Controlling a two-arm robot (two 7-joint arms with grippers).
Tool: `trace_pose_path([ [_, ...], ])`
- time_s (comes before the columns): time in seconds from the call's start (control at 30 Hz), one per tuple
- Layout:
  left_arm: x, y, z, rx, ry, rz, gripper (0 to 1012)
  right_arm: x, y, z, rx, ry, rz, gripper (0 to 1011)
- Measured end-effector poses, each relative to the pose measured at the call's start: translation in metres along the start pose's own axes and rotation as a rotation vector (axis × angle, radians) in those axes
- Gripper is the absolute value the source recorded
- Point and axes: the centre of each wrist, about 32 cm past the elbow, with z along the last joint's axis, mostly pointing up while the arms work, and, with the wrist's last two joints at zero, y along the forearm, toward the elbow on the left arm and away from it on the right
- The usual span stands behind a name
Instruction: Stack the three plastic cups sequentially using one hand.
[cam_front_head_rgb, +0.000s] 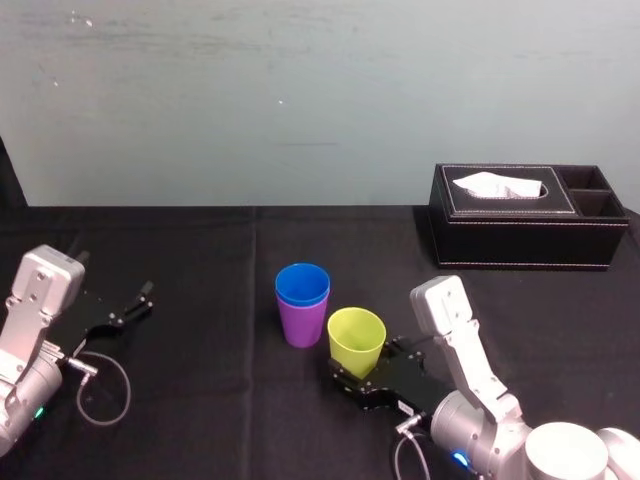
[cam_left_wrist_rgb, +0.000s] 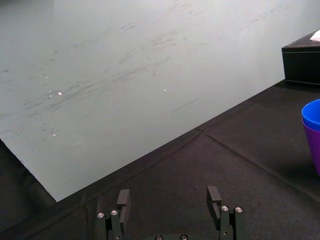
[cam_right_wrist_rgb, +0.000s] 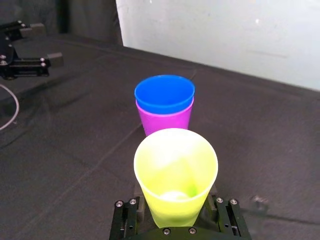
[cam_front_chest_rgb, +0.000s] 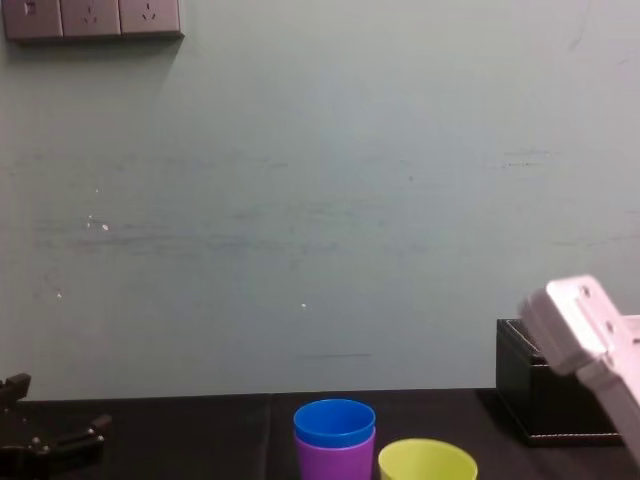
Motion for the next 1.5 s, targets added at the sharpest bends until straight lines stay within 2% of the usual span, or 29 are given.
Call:
trace_pose_path([
  [0.3,0.0,0.0,0.0,0.0,0.0,0.0,1000,0.0058,-0.012,0.023,0.018,-0.053,-0.006,697],
  [0.57,0.0,0.0,0.0,0.0,0.0,0.0,1000,0.0145,-0.02,0.06,0.013,-0.044,0.025,697],
  [0.83,0.0,0.0,0.0,0.0,0.0,0.0,1000,0.015,-0.02,0.093,0.008,-0.044,0.026,697],
  [1.23,0.0,0.0,0.0,0.0,0.0,0.0,1000,0.0083,-0.01,0.12,0.042,-0.078,0.027,697],
  [1.5,0.0,0.0,0.0,0.0,0.0,0.0,1000,0.0089,0.004,0.124,0.051,-0.071,0.027,697],
])
